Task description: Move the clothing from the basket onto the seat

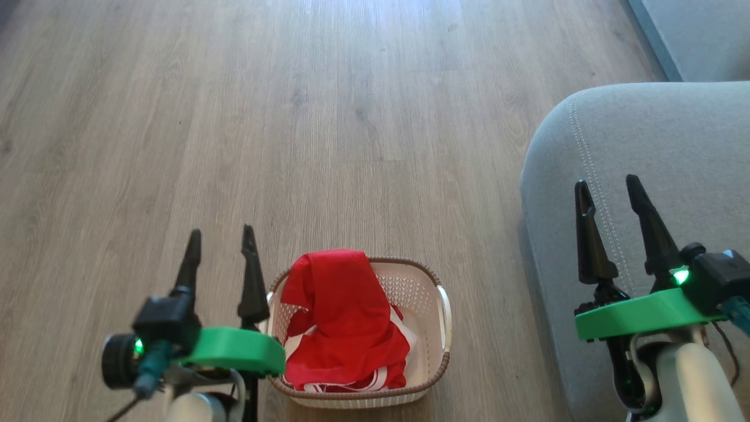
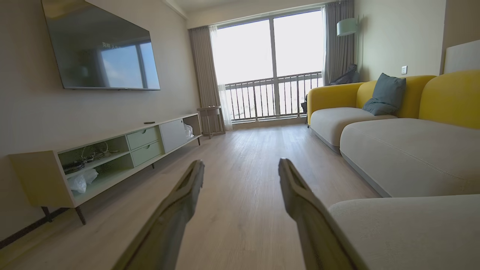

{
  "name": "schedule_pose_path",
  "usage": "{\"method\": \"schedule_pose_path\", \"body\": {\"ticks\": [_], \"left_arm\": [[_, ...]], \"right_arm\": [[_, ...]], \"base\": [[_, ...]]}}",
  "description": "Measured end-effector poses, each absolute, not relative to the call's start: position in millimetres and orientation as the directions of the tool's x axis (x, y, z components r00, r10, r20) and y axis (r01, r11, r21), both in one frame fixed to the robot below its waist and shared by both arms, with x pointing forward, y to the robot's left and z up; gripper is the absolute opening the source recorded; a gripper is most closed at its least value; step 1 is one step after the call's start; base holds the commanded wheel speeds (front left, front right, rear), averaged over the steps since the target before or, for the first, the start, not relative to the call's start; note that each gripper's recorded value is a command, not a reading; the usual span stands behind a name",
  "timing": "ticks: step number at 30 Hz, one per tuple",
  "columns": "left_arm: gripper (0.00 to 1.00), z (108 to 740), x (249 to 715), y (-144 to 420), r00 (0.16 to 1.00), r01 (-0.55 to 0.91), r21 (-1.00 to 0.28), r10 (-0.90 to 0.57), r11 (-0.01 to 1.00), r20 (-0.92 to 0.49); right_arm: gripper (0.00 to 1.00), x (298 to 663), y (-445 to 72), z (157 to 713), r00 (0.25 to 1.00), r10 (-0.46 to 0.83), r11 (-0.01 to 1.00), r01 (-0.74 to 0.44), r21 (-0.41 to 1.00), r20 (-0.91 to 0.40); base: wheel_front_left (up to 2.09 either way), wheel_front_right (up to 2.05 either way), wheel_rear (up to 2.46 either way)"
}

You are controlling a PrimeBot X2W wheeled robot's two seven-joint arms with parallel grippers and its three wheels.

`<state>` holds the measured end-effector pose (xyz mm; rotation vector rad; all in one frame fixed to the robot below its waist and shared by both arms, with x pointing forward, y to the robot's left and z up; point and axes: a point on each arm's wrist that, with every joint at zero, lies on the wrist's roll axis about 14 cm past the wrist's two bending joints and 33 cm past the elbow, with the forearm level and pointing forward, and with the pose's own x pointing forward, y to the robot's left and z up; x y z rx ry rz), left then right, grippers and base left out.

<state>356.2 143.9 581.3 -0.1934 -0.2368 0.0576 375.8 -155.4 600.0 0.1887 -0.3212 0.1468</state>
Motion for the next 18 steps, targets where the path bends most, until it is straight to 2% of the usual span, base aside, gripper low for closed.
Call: {"method": "schedule_pose_path", "body": {"ticks": [4, 9, 18], "left_arm": [[1.00, 566.7, 354.0, 137.5, 0.979, -0.033, -0.135, 0.059, 0.990, 0.197], [1.00, 553.7, 351.4, 129.1, 0.984, -0.014, -0.087, 0.029, 0.996, 0.177], [1.00, 528.9, 349.3, 121.2, 0.991, 0.028, -0.010, -0.026, 1.000, 0.129]], "right_arm": [[1.00, 374.9, -150.9, 597.3, 0.937, 0.132, 0.979, -0.174, 0.106, 0.322], [1.00, 373.3, -134.4, 566.2, 0.955, 0.190, 0.979, -0.202, 0.029, 0.229], [1.00, 371.8, -131.6, 550.1, 0.960, 0.206, 0.978, -0.205, -0.024, 0.192]], "base": [[0.00, 0.00, 0.00], [0.00, 0.00, 0.00], [0.00, 0.00, 0.00]]}}
